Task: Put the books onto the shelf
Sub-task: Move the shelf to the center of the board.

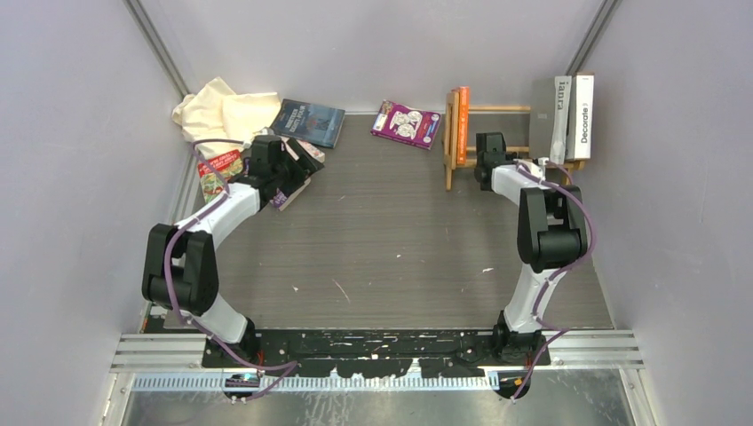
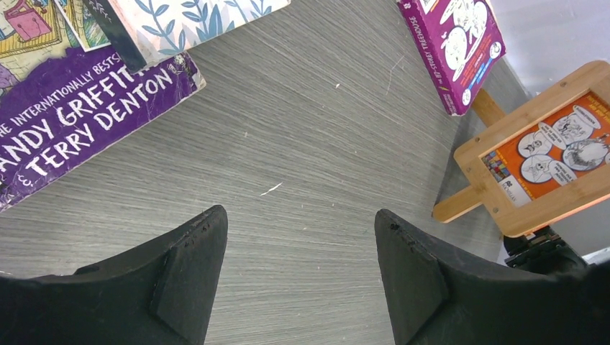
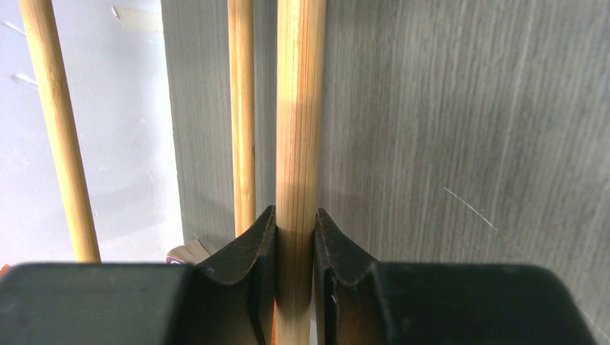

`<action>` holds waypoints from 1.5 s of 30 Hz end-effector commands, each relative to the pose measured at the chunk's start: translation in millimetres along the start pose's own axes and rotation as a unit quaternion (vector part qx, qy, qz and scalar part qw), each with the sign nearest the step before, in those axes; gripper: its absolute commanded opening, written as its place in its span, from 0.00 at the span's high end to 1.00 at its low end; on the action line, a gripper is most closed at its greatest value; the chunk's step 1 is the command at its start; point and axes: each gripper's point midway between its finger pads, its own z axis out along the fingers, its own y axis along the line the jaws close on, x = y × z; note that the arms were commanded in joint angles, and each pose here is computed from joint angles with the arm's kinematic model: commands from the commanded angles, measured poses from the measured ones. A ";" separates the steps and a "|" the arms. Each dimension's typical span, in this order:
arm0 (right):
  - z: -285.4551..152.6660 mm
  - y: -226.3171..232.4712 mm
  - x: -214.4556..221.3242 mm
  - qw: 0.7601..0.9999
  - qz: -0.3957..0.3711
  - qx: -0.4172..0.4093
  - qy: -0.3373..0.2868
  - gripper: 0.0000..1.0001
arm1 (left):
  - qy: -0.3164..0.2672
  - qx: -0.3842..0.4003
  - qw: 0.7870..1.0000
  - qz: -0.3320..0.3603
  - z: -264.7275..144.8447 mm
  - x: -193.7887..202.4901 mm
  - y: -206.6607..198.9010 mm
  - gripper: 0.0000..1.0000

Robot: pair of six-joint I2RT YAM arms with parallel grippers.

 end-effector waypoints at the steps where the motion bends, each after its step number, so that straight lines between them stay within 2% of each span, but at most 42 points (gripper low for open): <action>1: 7.6 11.2 10.5 1.000 -0.017 -0.003 0.013 0.95 | -0.018 0.036 0.999 0.010 1.5 -15.8 -24.2 0.25; 14: 31.5 49.0 22.7 1.000 -0.016 -0.015 0.010 0.95 | -0.008 0.037 0.999 0.021 23.9 -20.3 -29.9 0.25; 29: 59.1 73.7 40.1 0.998 -0.050 -0.024 0.026 0.96 | 0.002 0.037 0.999 0.011 44.5 -15.8 -26.9 0.26; 38: 61.4 98.6 71.6 0.988 -0.105 -0.057 0.103 0.98 | 0.002 0.036 0.999 0.008 46.7 -14.5 -25.1 0.26; 45: 46.9 96.3 92.5 0.970 -0.159 -0.076 0.165 0.99 | -0.003 0.039 0.999 -0.003 44.8 -15.7 -26.5 0.26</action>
